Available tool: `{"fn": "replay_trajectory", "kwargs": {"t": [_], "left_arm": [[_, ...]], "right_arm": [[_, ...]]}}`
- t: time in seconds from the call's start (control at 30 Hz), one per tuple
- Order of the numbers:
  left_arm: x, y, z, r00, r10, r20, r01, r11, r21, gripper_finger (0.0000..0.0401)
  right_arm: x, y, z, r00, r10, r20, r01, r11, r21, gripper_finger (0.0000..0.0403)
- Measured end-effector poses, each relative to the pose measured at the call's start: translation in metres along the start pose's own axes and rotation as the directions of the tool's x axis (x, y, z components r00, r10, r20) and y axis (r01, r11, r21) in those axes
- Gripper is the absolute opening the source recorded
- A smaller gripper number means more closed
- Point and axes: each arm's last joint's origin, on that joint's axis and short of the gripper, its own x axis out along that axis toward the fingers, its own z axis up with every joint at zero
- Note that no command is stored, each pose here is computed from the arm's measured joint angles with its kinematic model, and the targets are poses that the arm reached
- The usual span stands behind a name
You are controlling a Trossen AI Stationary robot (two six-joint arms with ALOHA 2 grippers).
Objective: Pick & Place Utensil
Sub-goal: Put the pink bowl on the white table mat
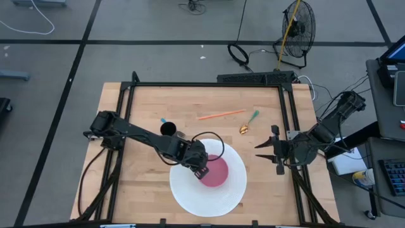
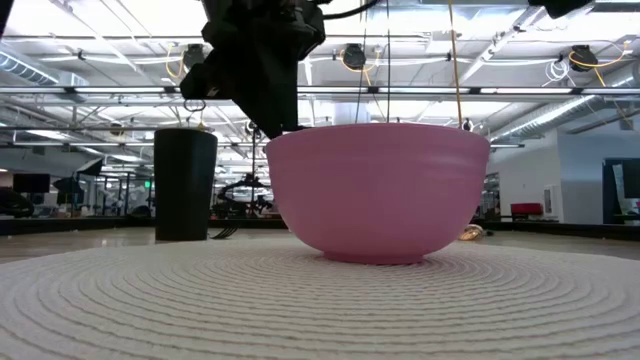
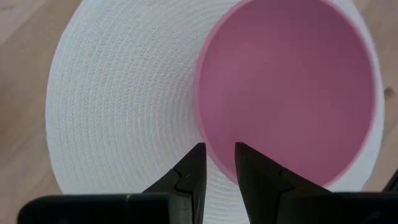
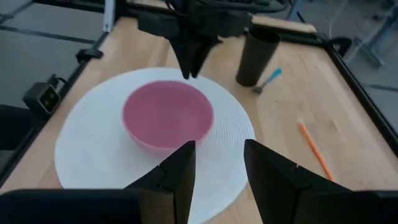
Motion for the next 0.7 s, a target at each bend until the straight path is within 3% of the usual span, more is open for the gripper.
{"fn": "replay_trajectory", "kwargs": {"t": [0.7], "left_arm": [[0.009, -0.011, -0.017, 1.000, 0.017, 0.010, -0.018, 0.989, 0.145, 0.0088]], "right_arm": [[-0.007, -0.004, 0.003, 0.999, 0.013, 0.044, -0.011, 0.999, -0.037, 0.0130]]}}
